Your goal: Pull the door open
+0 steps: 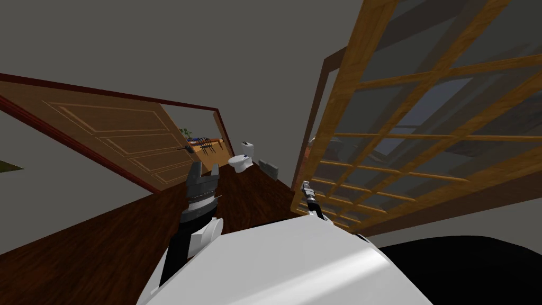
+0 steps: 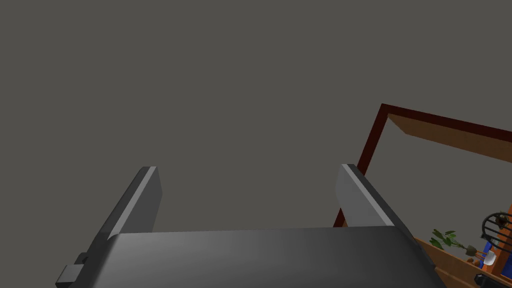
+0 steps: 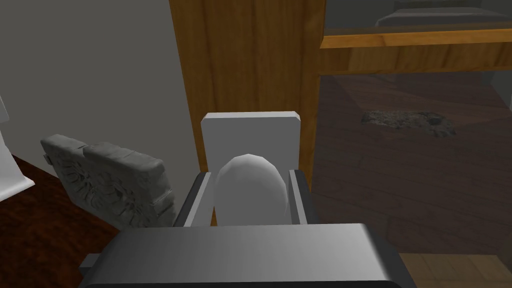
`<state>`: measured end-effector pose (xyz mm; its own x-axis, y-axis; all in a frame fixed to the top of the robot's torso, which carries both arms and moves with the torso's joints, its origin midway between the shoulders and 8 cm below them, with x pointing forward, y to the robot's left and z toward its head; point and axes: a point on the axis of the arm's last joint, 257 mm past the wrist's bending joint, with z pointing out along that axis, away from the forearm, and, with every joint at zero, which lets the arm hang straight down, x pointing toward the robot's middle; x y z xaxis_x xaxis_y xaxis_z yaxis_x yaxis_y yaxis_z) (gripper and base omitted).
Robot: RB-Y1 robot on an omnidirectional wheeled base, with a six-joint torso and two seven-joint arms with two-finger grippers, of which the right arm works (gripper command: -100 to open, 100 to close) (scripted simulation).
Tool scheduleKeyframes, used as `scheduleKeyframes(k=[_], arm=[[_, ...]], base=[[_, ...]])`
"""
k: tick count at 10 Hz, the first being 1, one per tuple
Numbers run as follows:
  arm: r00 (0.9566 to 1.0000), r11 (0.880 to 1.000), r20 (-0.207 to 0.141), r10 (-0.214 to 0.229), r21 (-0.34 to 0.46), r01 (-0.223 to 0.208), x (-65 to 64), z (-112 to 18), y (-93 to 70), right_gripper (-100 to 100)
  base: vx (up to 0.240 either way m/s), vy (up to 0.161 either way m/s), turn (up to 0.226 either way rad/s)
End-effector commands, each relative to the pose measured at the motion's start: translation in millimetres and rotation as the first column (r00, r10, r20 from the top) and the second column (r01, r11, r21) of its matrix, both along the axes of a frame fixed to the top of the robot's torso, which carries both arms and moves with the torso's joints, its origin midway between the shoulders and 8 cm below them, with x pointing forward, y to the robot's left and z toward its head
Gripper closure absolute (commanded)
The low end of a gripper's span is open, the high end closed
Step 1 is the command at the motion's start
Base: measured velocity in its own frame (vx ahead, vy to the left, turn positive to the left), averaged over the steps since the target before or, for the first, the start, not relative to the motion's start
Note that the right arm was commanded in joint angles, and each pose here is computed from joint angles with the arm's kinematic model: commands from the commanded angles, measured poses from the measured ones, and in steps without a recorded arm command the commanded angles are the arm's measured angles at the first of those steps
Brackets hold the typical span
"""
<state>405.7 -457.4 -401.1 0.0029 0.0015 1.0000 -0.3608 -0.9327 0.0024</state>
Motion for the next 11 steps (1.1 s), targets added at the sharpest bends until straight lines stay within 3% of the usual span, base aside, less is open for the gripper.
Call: scheduleKeyframes(k=[1,3,5,8,11], arm=[[0.9995,0.999,0.002,0.032,0.001,-0.032,2.4,0.8,7.7,100],[0.9993,0.999,0.004,0.037,-0.001,-0.037,3.2,1.7,9.0,100],[0.9973,0.997,-0.001,0.073,0.001,-0.073,2.8,-0.3,17.7,100],[0.9914,0.991,0.002,0.131,0.000,-0.131,3.5,0.8,29.8,100],[0.9821,0.982,0.003,0.188,0.001,-0.188,3.2,1.1,42.3,100]], base=[[-0.271,0.006,0.065],[-0.185,0.017,0.032],[-0.163,-0.022,0.054],[-0.240,-0.017,0.058],[-0.231,-0.030,0.065]])
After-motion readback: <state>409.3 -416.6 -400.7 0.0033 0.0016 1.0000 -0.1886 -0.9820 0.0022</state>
